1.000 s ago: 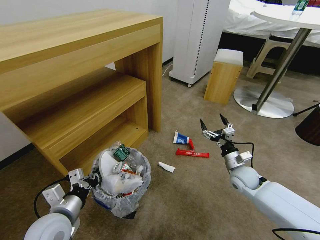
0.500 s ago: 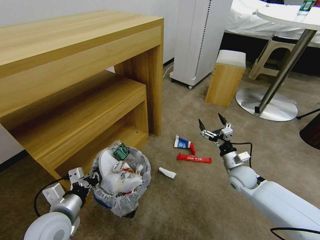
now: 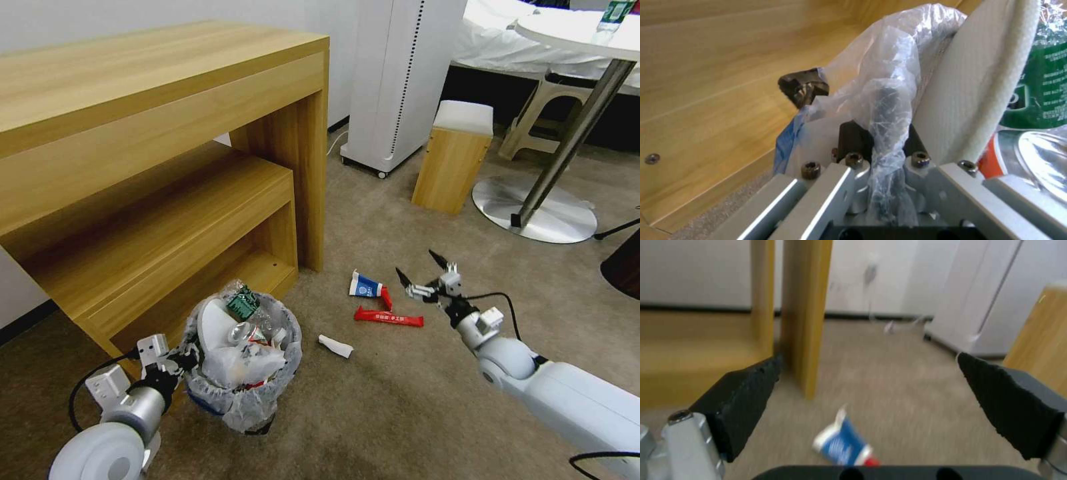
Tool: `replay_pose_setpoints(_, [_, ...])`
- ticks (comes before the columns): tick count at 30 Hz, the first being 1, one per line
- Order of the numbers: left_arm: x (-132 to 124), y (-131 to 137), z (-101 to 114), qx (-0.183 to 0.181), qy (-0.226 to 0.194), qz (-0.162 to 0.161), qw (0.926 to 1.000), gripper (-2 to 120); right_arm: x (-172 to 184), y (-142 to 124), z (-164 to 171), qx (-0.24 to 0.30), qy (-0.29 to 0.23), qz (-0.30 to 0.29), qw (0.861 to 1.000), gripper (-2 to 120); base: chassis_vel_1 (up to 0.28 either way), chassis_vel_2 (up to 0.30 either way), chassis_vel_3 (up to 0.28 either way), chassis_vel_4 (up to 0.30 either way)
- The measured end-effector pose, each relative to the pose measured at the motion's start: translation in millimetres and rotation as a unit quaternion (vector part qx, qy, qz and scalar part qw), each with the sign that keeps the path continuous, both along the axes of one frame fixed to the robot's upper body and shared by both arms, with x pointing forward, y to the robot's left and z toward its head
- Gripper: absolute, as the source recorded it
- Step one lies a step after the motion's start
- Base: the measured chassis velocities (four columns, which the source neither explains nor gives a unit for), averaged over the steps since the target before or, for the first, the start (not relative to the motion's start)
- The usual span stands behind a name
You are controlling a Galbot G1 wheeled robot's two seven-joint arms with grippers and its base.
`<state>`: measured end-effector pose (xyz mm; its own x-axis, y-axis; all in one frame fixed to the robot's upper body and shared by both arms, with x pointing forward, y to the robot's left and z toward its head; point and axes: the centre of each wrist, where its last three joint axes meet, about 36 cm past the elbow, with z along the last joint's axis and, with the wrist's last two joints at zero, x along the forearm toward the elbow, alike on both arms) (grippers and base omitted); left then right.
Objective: Pick up the trash bin and place the garbage on the floor into it.
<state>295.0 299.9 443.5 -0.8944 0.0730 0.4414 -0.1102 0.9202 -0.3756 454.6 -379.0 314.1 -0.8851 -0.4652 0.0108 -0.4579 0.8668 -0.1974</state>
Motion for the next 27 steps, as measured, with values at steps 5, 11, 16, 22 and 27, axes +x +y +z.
replay_pose_setpoints(5, [0.9, -0.7, -3.9, -0.003, 0.003, 0.001, 1.0, 3, -9.4, -16.0, -29.5, -0.011, 0.052, 0.04, 0.998, 92, 0.0, 0.0, 0.0, 0.0])
replay_pose_setpoints(11, [-3.3, -1.1, -5.8, -0.004, 0.006, 0.002, 1.0, 3, -4.7, -30.7, -58.1, -0.024, 0.087, 0.113, 0.989, 92, 0.0, 0.0, 0.0, 0.0])
replay_pose_setpoints(16, [-7.8, -1.7, -6.6, -0.004, 0.006, 0.004, 1.0, 3, 5.7, -36.0, -77.5, -0.039, 0.112, 0.135, 0.984, 89, 0.0, 0.0, 0.0, 0.0])
replay_pose_setpoints(22, [-14.1, -2.3, -8.2, -0.002, 0.007, 0.008, 0.9999, 3, 17.8, -15.5, -85.4, -0.025, 0.127, 0.115, 0.985, 89, 0.0, 0.0, 0.0, 0.0])
replay_pose_setpoints(27, [-19.7, -1.8, -4.4, 0.001, 0.003, 0.009, 1.0, 3, 25.1, 8.6, -89.7, -0.028, 0.141, 0.095, 0.985, 95, 0.0, 0.0, 0.0, 0.0])
